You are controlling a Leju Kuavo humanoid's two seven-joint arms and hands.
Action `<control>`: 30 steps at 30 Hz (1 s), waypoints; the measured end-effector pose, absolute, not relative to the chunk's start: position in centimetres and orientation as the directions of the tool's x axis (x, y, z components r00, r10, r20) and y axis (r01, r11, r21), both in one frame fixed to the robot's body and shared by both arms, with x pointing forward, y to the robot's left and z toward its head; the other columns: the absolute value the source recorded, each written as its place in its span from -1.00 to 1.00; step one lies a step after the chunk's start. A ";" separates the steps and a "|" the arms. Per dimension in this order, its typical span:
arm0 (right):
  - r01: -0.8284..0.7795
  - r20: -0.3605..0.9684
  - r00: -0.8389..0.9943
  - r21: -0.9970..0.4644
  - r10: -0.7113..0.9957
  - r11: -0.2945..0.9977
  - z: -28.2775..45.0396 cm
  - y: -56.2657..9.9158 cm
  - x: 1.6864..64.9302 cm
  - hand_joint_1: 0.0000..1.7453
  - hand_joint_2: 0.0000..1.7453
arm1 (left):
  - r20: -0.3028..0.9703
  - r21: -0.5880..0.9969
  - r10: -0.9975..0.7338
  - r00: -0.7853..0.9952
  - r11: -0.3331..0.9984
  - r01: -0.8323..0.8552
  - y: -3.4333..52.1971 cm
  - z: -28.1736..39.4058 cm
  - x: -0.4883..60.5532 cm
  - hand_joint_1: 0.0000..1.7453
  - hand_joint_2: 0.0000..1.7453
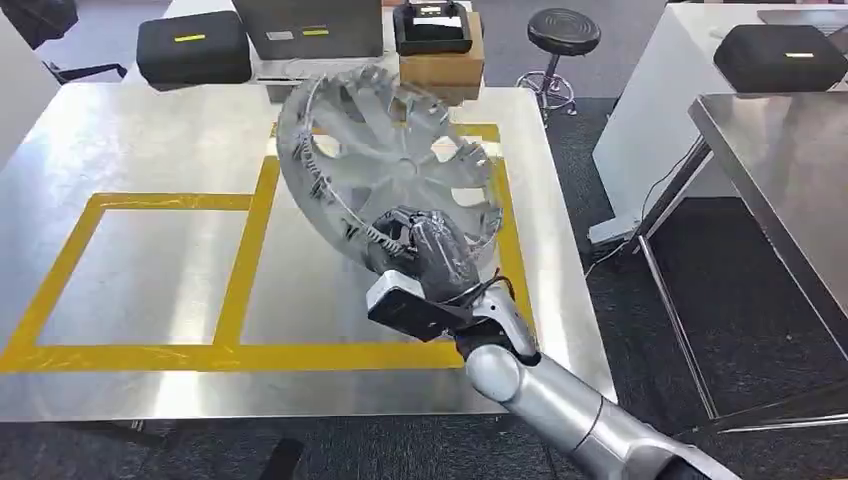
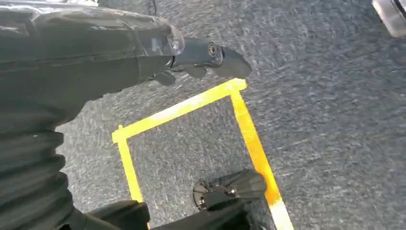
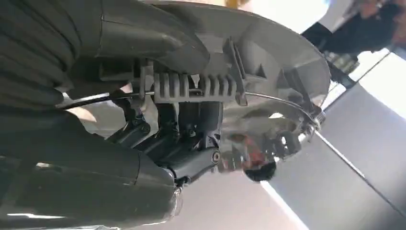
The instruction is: Take the parts from the cabinet and place them on the table.
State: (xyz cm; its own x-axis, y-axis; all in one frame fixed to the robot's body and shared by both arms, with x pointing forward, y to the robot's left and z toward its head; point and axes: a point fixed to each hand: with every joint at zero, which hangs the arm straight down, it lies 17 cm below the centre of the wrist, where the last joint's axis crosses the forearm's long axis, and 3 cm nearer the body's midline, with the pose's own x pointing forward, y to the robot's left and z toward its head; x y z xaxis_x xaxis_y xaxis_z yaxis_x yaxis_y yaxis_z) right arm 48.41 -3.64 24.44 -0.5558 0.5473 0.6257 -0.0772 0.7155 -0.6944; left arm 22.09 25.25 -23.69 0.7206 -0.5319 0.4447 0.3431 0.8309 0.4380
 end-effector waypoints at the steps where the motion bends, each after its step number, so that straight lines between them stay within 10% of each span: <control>1: -0.087 0.623 -0.543 -0.709 0.563 0.700 23.4 -3.5 48.8 1.00 1.00 | 0.445 0.438 -0.535 0.718 0.829 0.346 25.2 -23.7 22.1 -1.00 1.00; 30: -0.429 0.627 -0.284 -0.760 0.726 0.488 6.9 -3.1 49.7 1.00 1.00 | 0.440 0.413 -0.583 0.682 0.806 0.423 23.4 -23.9 21.5 -1.00 1.00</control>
State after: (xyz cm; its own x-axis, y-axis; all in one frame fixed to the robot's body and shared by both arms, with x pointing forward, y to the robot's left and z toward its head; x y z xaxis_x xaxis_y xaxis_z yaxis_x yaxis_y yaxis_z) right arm 49.71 -3.10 6.87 -0.2839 0.7257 0.6267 -0.4294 0.4882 -0.7598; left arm 21.46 23.45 -23.92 0.6824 -0.5834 0.4404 0.4227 0.8065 0.4135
